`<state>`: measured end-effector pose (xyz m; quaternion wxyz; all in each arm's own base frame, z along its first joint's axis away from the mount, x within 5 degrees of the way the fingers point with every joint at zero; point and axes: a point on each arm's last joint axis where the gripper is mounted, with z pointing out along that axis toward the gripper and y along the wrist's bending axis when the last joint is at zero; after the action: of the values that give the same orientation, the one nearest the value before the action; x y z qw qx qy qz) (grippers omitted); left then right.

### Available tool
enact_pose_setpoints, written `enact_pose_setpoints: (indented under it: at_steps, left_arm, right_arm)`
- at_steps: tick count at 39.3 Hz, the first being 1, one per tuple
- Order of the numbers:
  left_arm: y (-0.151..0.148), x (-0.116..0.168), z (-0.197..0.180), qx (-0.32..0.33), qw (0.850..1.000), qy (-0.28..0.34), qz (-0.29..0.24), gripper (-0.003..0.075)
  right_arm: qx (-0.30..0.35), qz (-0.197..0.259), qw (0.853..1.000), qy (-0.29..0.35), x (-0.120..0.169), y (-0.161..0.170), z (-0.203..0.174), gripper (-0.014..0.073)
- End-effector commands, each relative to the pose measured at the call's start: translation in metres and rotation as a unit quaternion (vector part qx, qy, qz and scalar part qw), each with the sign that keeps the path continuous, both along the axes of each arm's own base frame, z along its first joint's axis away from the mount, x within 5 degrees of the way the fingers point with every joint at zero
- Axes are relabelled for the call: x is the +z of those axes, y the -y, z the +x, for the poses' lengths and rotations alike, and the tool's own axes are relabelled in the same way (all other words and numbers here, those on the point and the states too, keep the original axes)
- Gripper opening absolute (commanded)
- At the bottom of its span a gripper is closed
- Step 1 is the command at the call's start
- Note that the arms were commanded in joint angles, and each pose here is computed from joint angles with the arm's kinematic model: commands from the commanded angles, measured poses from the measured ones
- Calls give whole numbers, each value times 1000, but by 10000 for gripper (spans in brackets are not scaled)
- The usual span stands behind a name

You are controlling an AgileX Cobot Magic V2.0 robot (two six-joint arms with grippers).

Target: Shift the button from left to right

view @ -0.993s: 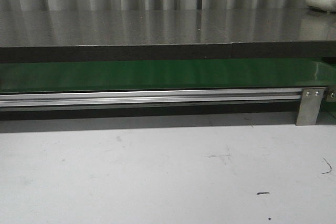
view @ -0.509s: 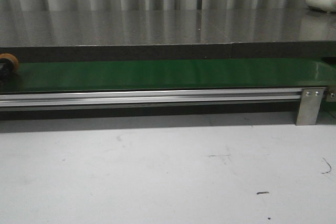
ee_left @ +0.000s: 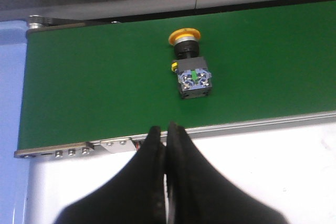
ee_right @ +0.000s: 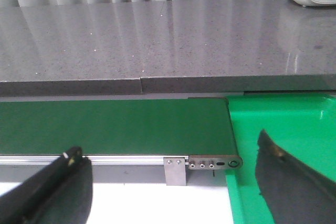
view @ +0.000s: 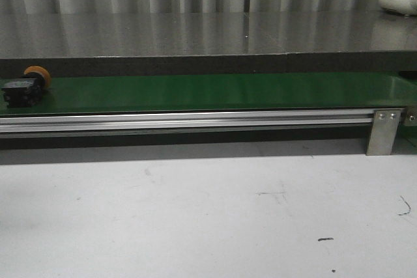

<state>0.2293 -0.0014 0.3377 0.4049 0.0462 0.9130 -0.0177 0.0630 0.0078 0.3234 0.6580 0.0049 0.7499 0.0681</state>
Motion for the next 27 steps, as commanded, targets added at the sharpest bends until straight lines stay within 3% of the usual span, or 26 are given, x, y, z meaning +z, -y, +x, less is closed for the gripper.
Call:
enact_pose_setpoints:
  at_steps: [1,16,27]
  left_arm:
    - [0,13,-26,13,995,98,-7,-21]
    - [1,-14,-128,22,970,241,-4,-21]
    - [3,-29,-187,21,937,349,-6,-21]
  right_arm:
    - [-9,1,999,48,17,1,1,644]
    - [-9,1,999,48,17,1,1,644]
    - [-9,1,999,48,17,1,1,644]
